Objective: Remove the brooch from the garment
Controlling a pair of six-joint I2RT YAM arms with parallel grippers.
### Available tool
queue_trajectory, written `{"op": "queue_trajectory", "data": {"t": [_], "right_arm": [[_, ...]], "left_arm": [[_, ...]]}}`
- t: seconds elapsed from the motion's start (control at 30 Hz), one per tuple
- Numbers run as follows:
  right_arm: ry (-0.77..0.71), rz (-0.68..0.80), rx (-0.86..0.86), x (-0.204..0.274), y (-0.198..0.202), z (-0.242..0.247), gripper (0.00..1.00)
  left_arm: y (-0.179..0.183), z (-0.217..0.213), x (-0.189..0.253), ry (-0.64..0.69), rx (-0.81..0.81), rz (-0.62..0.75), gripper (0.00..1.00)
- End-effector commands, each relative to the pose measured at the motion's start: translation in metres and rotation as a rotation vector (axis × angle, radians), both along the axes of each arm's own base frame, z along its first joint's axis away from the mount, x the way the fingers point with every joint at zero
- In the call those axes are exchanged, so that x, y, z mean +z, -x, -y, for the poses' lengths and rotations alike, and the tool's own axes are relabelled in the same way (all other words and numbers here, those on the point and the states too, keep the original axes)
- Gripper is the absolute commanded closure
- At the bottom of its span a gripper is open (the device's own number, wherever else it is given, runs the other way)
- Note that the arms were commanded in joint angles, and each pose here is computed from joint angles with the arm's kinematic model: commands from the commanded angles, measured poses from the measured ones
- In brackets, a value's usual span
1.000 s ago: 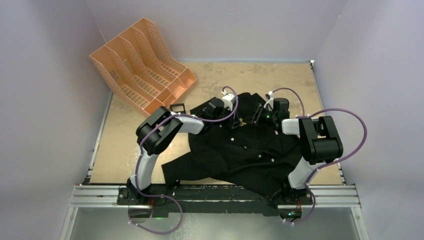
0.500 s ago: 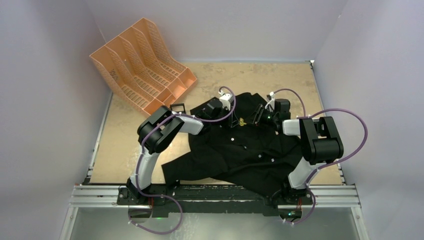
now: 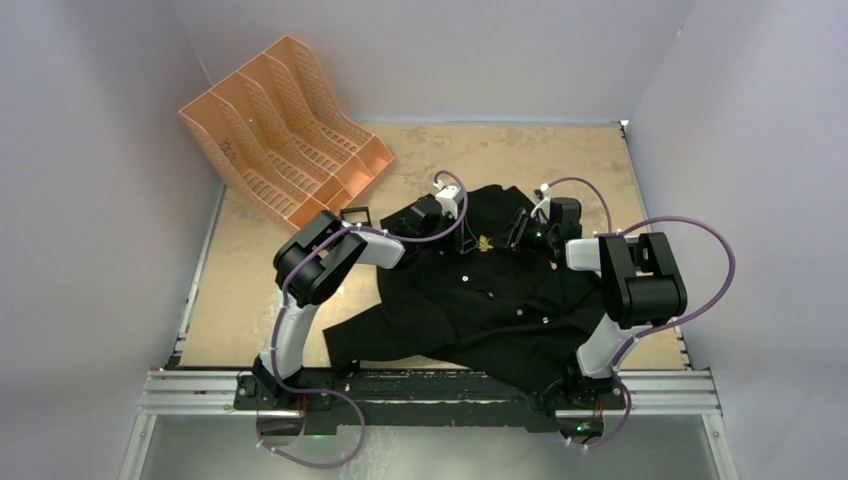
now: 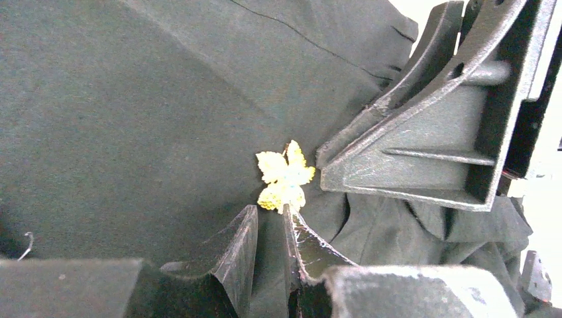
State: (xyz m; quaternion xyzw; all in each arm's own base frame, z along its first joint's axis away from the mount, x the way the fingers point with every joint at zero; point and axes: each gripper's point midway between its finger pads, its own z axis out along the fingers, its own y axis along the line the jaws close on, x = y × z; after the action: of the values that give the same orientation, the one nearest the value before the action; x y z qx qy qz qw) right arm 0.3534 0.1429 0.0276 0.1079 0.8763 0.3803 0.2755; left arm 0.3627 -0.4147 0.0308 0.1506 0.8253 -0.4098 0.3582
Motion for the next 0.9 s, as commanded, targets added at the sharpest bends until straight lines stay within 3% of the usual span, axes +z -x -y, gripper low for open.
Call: {"op": "queue_trajectory", "data": {"t": [0.0,0.27,0.87], "right_arm": [[-0.003,-0.014,0.012,-0.009,0.003,0.001,0.63],[0.001,-0.016,0.013,-0.012,0.003,0.001,0.63],[0.0,-0.021,0.016,-0.013,0.003,0.001,0.63]], "left_arm": [[-0.005,0.016,0.052,0.124,-0.038,0.049,0.81],[-0.006,0.024,0.046,0.156,-0.06,0.026,0.81],[-0.017,0.011,-0.002,0.092,-0.001,-0.035,0.81]]}}
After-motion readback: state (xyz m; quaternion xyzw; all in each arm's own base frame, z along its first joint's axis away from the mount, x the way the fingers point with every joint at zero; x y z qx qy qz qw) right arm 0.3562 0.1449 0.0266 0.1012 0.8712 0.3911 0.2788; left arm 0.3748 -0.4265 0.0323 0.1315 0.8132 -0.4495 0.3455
